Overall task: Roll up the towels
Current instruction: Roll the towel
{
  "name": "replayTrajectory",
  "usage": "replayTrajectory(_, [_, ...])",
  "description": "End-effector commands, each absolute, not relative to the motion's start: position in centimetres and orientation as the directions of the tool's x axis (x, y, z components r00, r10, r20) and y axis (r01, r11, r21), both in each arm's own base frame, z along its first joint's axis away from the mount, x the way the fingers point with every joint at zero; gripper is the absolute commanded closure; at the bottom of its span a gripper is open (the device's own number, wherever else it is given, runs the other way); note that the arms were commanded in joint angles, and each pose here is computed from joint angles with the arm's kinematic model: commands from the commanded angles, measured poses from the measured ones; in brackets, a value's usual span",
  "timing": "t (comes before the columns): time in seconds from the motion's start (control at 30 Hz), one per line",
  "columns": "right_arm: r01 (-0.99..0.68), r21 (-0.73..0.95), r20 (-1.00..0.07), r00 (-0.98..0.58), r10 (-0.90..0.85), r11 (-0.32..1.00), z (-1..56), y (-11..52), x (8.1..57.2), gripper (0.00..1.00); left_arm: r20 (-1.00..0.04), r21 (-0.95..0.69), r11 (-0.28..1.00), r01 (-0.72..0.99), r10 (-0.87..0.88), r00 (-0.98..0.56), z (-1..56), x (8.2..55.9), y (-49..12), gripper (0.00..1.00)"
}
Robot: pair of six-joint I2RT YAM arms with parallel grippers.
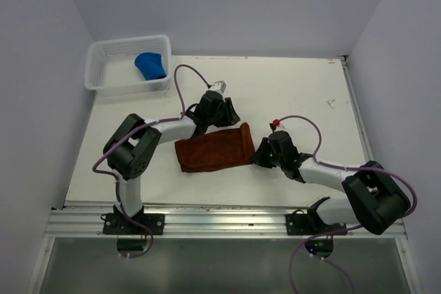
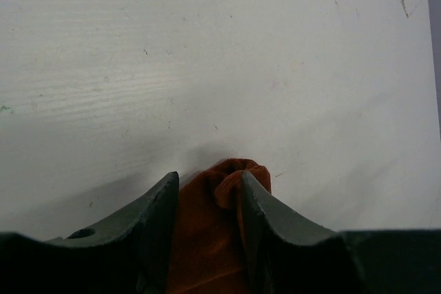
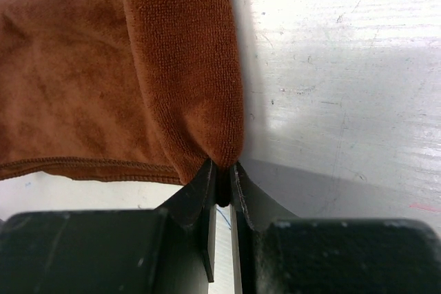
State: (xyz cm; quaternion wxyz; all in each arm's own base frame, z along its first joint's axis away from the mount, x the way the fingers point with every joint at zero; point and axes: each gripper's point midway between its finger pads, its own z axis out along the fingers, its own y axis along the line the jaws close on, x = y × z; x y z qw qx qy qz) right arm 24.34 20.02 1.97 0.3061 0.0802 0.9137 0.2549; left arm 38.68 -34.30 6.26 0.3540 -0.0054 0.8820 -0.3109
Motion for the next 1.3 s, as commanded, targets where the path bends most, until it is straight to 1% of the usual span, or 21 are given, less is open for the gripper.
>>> replayTrajectory(0.0, [-0.017, 0.448, -0.56, -0.785, 0.266, 0.894, 2.2, 18.9, 24.8, 1.0, -0.638, -0.574, 0.794, 0.201, -0.279, -0.718, 10.7, 39.6, -33.4, 0.56])
replayTrajectory(0.03, [-0.017, 0.447, -0.561, -0.784, 0.266, 0.894, 2.2, 18.9, 24.8, 1.0, -0.626, -0.591, 0.781, 0.2, -0.289, -0.724, 11.3, 39.6, -33.6, 0.6])
replayTrajectory(0.07, [-0.018, 0.442, -0.564, -0.783, 0.262, 0.897, 2.2, 18.8, 24.8, 1.0, -0.6, -0.609, 0.772, 0.182, -0.298, -0.743, 11.5, 39.2, -33.8, 0.6])
replayTrajectory(0.1, [-0.017, 0.442, -0.564, -0.783, 0.263, 0.897, 2.2, 18.7, 24.8, 1.0, -0.596, -0.631, 0.751, 0.193, -0.31, -0.741, 12.7, 39.1, -34.1, 0.6])
replayTrajectory(0.3, [-0.016, 0.449, -0.563, -0.782, 0.269, 0.893, 2.2, 18.9, 24.8, 1.0, -0.487, -0.776, 0.592, 0.215, -0.348, -0.801, 15.0, 37.4, -37.6, 0.56])
replayTrajectory(0.37, [-0.015, 0.448, -0.562, -0.783, 0.268, 0.894, 2.0, 18.9, 24.8, 1.0, -0.484, -0.792, 0.562, 0.238, -0.34, -0.807, 15.5, 37.1, -39.0, 0.55])
replayTrajectory(0.4, [-0.013, 0.448, -0.56, -0.783, 0.269, 0.894, 2.0, 18.9, 24.8, 1.0, -0.464, -0.799, 0.555, 0.23, -0.327, -0.823, 14.6, 36.9, -39.7, 0.55])
replayTrajectory(0.47, [-0.011, 0.448, -0.558, -0.785, 0.27, 0.894, 1.9, 18.8, 24.8, 1.0, -0.457, -0.813, 0.525, 0.252, -0.308, -0.835, 14.7, 36.3, -41.3, 0.53])
replayTrajectory(0.57, [-0.01, 0.451, -0.557, -0.785, 0.272, 0.893, 2.0, 18.9, 24.8, 1.0, -0.455, -0.778, 0.583, 0.236, -0.262, -0.851, 11.9, 36.1, -42.1, 0.53])
replayTrajectory(0.67, [-0.008, 0.451, -0.557, -0.784, 0.274, 0.893, 2.0, 18.8, 24.8, 1.0, -0.466, -0.734, 0.642, 0.221, -0.24, -0.852, 10.6, 36.3, -41.9, 0.53])
replayTrajectory(0.73, [-0.003, 0.451, -0.554, -0.785, 0.278, 0.892, 1.8, 18.8, 24.7, 1.0, -0.484, -0.68, 0.703, 0.21, -0.215, -0.848, 9.2, 36.8, -41.2, 0.53])
replayTrajectory(0.93, [-0.002, 0.457, -0.549, -0.787, 0.28, 0.89, 1.5, 18.9, 24.7, 1.0, -0.516, -0.55, 0.814, 0.188, -0.154, -0.843, 7.0, 36.9, -39.3, 0.54])
replayTrajectory(1.07, [-0.009, 0.452, -0.558, -0.783, 0.276, 0.892, 1.7, 18.9, 24.8, 1.0, -0.557, -0.484, 0.848, 0.217, -0.108, -0.824, 7.2, 37.4, -39.2, 0.54])
replayTrajectory(1.27, [-0.024, 0.434, -0.582, -0.771, 0.26, 0.901, 2.4, 18.8, 25.0, 1.0, -0.553, -0.435, 0.869, 0.233, -0.054, -0.831, 6.1, 37.2, -39.4, 0.54])
